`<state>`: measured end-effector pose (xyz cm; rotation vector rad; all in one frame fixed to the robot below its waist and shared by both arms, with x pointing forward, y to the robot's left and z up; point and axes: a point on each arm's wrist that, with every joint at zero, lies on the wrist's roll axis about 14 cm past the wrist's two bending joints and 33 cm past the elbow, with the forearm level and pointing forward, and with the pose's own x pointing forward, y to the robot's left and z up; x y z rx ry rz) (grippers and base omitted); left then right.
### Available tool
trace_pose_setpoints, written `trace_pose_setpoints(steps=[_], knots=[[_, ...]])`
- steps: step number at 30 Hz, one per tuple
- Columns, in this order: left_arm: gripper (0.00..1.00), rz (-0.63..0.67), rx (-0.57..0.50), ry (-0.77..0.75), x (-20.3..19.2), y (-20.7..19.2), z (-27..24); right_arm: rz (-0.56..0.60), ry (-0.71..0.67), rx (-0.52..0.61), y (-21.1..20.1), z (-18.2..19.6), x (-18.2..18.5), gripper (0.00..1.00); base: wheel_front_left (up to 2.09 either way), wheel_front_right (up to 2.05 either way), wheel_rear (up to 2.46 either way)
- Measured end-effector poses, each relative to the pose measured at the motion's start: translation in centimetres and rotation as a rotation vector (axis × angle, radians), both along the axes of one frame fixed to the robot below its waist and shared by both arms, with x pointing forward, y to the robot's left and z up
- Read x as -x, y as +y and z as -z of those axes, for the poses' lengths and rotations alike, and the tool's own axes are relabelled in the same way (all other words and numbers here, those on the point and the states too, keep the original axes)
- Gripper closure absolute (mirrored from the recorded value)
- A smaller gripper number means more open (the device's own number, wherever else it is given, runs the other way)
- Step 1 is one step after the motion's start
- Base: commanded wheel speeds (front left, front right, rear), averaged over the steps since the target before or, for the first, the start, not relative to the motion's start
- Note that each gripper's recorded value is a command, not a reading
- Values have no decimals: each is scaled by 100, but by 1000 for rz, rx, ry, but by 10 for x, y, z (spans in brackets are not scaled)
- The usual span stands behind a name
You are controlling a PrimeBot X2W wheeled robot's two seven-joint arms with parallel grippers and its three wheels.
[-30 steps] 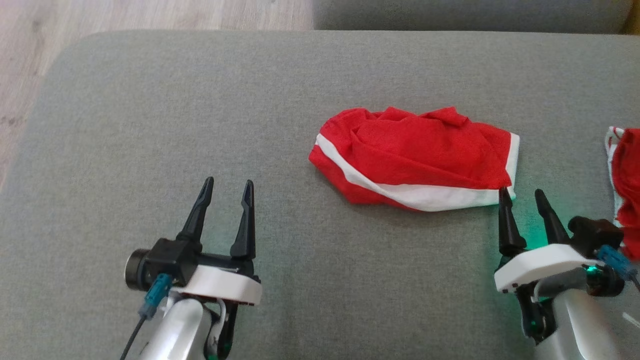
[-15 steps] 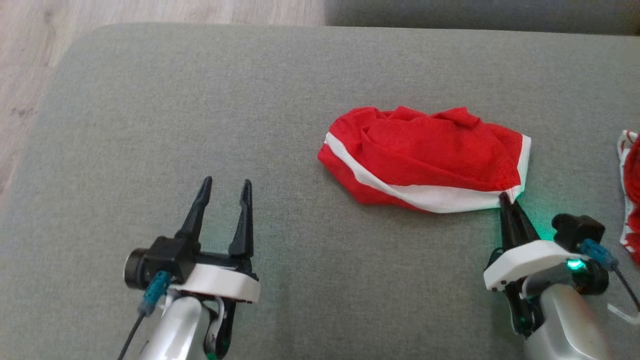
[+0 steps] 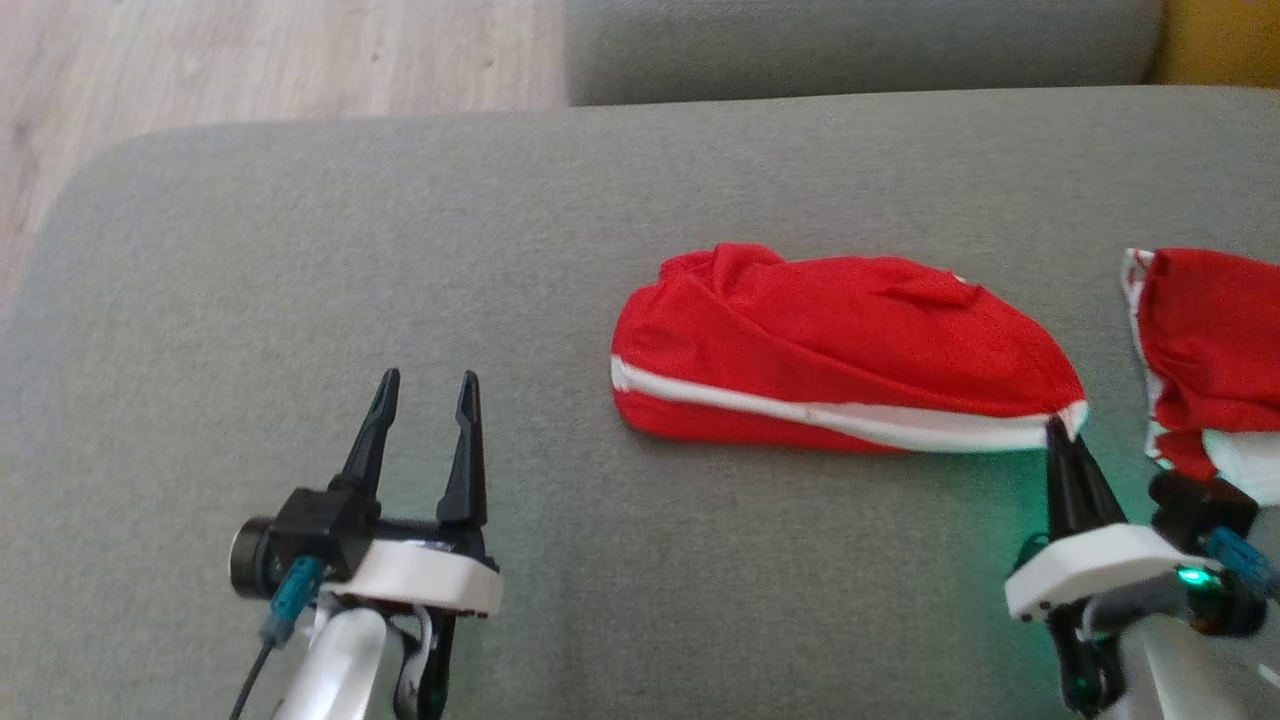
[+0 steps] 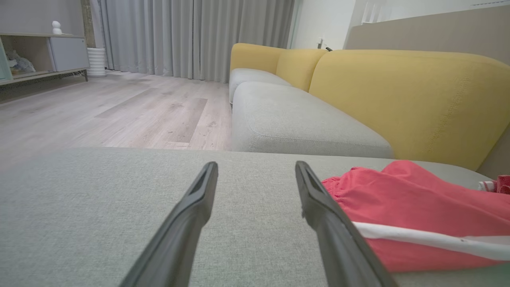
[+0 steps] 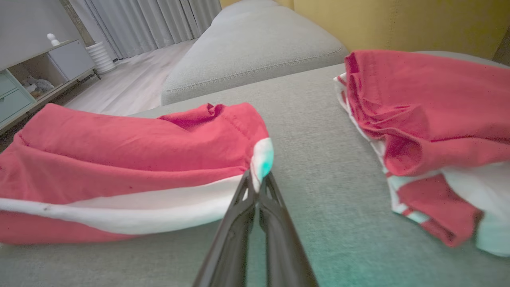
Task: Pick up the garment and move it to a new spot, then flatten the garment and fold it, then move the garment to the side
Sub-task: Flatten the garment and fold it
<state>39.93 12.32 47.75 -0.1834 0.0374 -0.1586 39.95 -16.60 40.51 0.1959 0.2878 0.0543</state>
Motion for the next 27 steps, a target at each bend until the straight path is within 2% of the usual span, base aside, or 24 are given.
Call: trace_pose_setpoints(steps=[4, 5, 6, 7, 12, 17, 18, 27], knots=[[0, 24, -1, 1, 3, -9, 1, 55, 12, 10, -21, -3, 15, 100, 0, 0, 0], [0, 31, -1, 0, 4, -11, 0, 62, 14, 13, -24, -3, 19, 96, 0, 0, 0], [0, 36, -1, -3, 4, -13, -1, 64, 13, 20, -26, -4, 21, 13, 0, 0, 0], [0, 41, 0, -6, 4, -15, -2, 67, 12, 21, -27, -6, 22, 0, 0, 0, 0], [0, 52, 1, -12, 4, -17, -4, 33, -90, 12, -15, -31, 14, 0, 0, 0, 0], [0, 44, -5, -13, 6, -13, -4, -76, -266, -35, 27, -74, 2, 0, 0, 0, 0], [0, 35, -5, -11, 7, -10, -3, -131, -301, -43, 46, -84, 3, 0, 0, 0, 0], [0, -11, -8, 6, 12, 7, 2, -362, -243, 12, 103, -61, 20, 0, 0, 0, 0]])
